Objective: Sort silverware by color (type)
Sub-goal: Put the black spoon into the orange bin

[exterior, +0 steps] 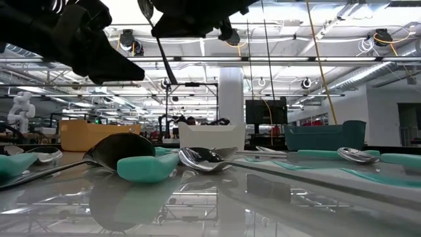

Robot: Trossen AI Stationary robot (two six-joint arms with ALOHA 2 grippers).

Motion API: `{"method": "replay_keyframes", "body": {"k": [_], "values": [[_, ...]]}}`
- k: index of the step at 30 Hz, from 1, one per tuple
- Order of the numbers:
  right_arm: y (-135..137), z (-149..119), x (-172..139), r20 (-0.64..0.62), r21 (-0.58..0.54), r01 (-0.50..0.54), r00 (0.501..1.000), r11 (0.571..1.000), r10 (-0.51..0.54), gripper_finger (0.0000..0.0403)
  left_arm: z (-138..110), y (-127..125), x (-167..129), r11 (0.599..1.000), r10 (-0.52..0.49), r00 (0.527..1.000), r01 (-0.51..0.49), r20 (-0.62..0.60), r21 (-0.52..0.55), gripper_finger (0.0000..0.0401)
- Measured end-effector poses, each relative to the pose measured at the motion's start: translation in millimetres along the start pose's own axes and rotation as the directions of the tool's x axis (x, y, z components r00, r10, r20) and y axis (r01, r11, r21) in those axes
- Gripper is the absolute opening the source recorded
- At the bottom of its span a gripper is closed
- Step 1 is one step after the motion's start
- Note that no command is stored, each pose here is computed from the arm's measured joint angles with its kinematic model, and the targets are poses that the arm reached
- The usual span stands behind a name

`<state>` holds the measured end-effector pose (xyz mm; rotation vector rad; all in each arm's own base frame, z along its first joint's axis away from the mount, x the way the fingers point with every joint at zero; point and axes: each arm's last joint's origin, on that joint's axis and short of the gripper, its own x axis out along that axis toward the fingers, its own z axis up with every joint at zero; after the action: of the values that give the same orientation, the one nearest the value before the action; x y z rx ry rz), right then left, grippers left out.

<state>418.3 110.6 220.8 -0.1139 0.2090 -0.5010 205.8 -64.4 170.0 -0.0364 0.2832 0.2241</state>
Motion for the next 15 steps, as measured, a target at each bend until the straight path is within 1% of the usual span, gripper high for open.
{"method": "replay_keyframes", "body": {"k": [5,8,11,15], "values": [[-0.4,-2.2,2.0,-0.005,-0.019,0.003,1.0,1.0,-0.004,0.0003,1.5,-1.7,2.6,1.0,0.007,0.999,-0.006,0.035,-0.014,0.0173],[-0.7,-0.5,2.3,0.007,-0.028,0.005,1.0,1.0,-0.004,0.0004,4.3,-1.9,2.6,1.0,0.01,0.998,-0.009,0.061,-0.03,0.0203],[-0.3,2.1,2.2,0.028,-0.047,-0.009,1.0,0.999,0.01,0.0004,6.3,-2.2,2.5,0.999,0.009,0.997,-0.005,0.079,-0.041,0.0219],[0.7,5.7,3.1,0.058,-0.058,-0.083,0.995,0.995,0.086,0.0004,8.2,-2.4,2.4,0.999,0.007,0.995,-0.002,0.095,-0.052,0.0223]]}}
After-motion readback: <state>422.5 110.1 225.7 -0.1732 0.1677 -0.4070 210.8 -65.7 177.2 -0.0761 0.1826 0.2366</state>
